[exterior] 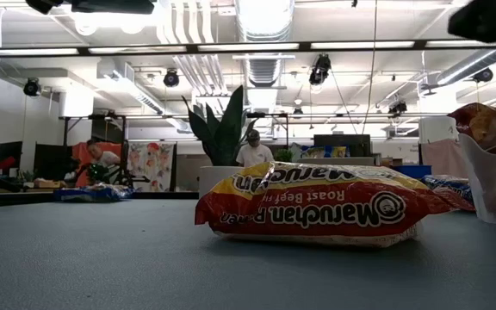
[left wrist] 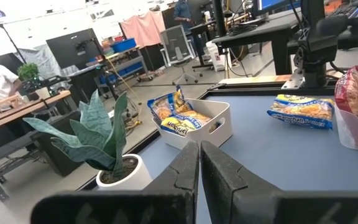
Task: Sort Maruchan noodles
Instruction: Put the left red instant noodle pack into the transparent bin, then adjust the blue instant noodle pack in the gray bin
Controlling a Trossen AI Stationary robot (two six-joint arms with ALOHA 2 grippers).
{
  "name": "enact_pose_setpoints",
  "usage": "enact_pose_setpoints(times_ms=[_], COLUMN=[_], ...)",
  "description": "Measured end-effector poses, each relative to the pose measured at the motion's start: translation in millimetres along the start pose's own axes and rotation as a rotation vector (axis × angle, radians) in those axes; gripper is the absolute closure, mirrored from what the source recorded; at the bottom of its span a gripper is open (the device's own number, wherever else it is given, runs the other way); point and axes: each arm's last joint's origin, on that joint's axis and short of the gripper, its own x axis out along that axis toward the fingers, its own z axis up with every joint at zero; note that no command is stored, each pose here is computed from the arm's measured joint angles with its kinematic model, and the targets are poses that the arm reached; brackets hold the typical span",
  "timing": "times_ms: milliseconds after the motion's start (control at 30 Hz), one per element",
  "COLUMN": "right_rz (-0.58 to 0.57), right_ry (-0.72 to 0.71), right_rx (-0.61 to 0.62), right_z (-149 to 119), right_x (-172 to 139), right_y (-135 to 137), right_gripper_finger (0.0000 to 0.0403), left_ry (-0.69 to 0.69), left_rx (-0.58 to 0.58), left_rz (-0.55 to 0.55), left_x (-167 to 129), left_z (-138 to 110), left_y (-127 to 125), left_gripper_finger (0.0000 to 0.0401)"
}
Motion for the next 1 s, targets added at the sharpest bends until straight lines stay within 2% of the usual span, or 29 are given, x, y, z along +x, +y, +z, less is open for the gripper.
enact_pose_setpoints(times_ms=[367, 667, 867, 1000], right_rz=[-0.074, -0.129, -0.346, -0.39], right_ry=[-0.108, -0.237, -0.39, -0.394], right_rx=[-0.058, -0.022, 0.015, -0.014], right_z=[10.1, 21.2, 28.0, 34.2], right_x=[-18.6, -37.4, -44.7, -47.6], right_y=[0.2, 1.2, -6.9, -20.9], right_gripper_finger=[0.0257, 0.0262, 0.0278, 0.0296], left_ry=[-0.001, -0.002, -0.002, -0.002], left_rx=[-0.015, -0.024, -0.051, -0.058], left_rz=[-0.001, -0.002, -0.001, 0.001], left_x=[0.0, 0.0, 0.4, 1.1], left_z=[0.9, 1.5, 2.1, 2.2], left_y=[-0.5, -0.7, -0.9, -0.9], left_gripper_finger=[0.0401, 0.0401, 0.0401, 0.0401])
